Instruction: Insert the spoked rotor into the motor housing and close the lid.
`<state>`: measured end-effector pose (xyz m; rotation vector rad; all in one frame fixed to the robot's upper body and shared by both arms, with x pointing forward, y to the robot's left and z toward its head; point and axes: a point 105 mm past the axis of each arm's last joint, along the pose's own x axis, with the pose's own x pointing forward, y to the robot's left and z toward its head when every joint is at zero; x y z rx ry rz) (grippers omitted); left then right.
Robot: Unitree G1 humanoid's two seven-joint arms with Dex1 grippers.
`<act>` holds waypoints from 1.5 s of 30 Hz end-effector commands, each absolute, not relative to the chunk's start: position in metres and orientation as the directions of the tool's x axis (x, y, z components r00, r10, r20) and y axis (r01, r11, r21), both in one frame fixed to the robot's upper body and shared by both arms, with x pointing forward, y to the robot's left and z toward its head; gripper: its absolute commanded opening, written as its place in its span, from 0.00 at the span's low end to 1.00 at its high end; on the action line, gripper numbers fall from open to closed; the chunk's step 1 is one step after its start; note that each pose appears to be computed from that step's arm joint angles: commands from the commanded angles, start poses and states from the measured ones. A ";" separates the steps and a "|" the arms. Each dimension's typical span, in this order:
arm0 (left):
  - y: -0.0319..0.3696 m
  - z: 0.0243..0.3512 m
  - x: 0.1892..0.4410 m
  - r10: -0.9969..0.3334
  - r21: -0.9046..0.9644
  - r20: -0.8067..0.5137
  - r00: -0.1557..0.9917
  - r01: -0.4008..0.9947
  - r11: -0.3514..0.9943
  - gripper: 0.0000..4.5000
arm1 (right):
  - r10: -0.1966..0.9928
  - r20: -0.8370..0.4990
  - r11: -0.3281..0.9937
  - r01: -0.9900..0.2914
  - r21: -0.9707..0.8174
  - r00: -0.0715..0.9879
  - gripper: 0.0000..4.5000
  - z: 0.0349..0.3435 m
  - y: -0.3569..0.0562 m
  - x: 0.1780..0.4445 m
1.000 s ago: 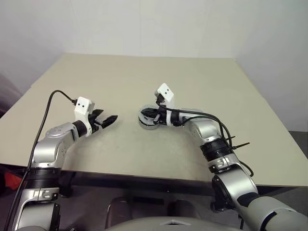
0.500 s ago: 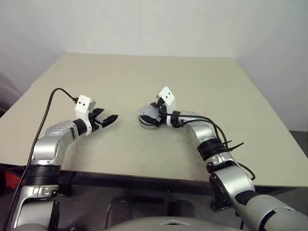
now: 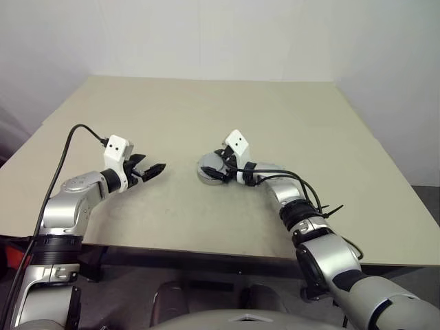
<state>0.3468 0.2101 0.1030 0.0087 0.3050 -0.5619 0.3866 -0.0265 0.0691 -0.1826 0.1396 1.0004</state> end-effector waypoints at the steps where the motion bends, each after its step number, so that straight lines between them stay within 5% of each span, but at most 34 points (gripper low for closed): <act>1: 0.212 0.120 0.350 -0.523 -0.039 -0.246 0.816 0.531 0.846 1.00 | 0.812 -0.192 0.541 -0.834 -0.106 0.551 0.69 0.075 -0.033 0.392; 12: 0.211 0.119 0.350 -0.522 -0.043 -0.243 0.818 0.528 0.848 1.00 | 0.839 -0.207 0.492 -0.864 -0.106 0.503 0.69 0.079 -0.030 0.389; 26: 0.211 0.118 0.345 -0.515 -0.049 -0.242 0.822 0.520 0.853 1.00 | 0.745 -0.456 0.510 -0.856 -0.080 0.486 0.69 0.019 -0.048 0.379; 38: 0.206 0.116 0.343 -0.521 -0.067 -0.238 0.820 0.522 0.851 1.00 | 0.735 -0.582 0.473 -0.878 0.074 0.347 0.69 -0.006 -0.068 0.359; 45: 0.206 0.115 0.342 -0.520 -0.072 -0.239 0.820 0.519 0.852 1.00 | 0.775 -0.543 0.473 -0.866 0.162 0.322 0.69 0.007 -0.069 0.357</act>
